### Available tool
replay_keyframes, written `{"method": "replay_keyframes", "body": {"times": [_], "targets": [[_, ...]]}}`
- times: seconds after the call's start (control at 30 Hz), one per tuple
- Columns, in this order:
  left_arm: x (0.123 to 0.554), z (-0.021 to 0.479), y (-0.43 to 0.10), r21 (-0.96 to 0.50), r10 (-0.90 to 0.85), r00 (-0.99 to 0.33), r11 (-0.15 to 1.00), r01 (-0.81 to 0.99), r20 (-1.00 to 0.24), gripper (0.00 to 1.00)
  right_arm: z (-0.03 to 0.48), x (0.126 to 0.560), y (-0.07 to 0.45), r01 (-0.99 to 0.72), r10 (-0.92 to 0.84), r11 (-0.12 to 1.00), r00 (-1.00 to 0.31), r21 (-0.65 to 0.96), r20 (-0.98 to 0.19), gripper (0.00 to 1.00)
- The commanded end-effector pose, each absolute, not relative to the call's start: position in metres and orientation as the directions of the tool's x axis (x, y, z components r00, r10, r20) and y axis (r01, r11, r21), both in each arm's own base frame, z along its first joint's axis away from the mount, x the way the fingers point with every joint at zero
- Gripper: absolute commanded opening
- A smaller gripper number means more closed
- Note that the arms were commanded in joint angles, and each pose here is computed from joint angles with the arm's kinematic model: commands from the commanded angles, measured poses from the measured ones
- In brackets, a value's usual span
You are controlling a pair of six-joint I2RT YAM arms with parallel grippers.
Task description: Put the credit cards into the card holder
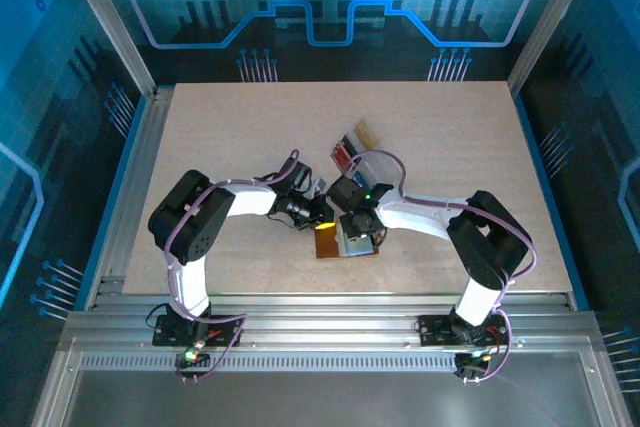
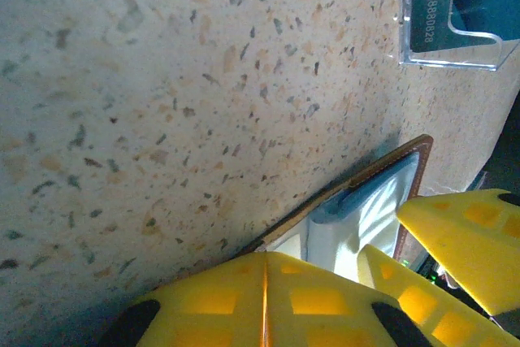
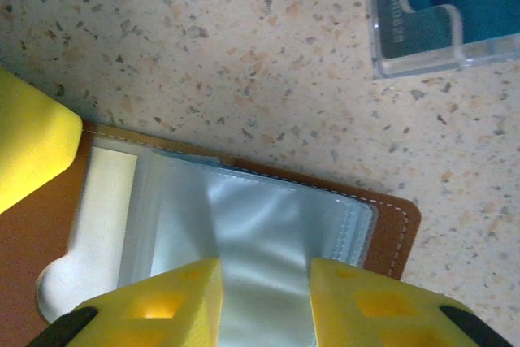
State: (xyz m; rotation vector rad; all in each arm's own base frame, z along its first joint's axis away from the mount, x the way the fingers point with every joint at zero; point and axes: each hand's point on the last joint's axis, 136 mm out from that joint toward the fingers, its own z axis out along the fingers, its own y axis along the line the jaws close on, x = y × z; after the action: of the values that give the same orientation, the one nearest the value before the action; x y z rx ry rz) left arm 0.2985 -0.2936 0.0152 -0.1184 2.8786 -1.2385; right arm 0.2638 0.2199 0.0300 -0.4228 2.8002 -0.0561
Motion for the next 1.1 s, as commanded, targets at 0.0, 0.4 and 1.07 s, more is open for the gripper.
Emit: {"method": "replay_keyframes", "body": {"times": [0.0, 0.4, 1.07], "targets": [[0.280, -0.025, -0.276, -0.625, -0.076, -0.994, 0.773, -0.110, 0.081, 0.08, 0.045, 0.272, 0.211, -0.287, -0.306, 0.952, -0.901, -0.109, -0.307, 0.35], [0.280, -0.026, -0.277, -0.625, -0.077, -0.994, 0.772, -0.112, 0.083, 0.08, 0.031, 0.279, 0.220, -0.313, -0.316, 0.948, -0.907, -0.058, -0.277, 0.36], [0.280, -0.027, -0.277, -0.625, -0.081, -0.992, 0.771, -0.121, 0.092, 0.08, -0.001, 0.260, 0.201, -0.285, -0.325, 0.937, -0.922, -0.201, -0.210, 0.27]]}}
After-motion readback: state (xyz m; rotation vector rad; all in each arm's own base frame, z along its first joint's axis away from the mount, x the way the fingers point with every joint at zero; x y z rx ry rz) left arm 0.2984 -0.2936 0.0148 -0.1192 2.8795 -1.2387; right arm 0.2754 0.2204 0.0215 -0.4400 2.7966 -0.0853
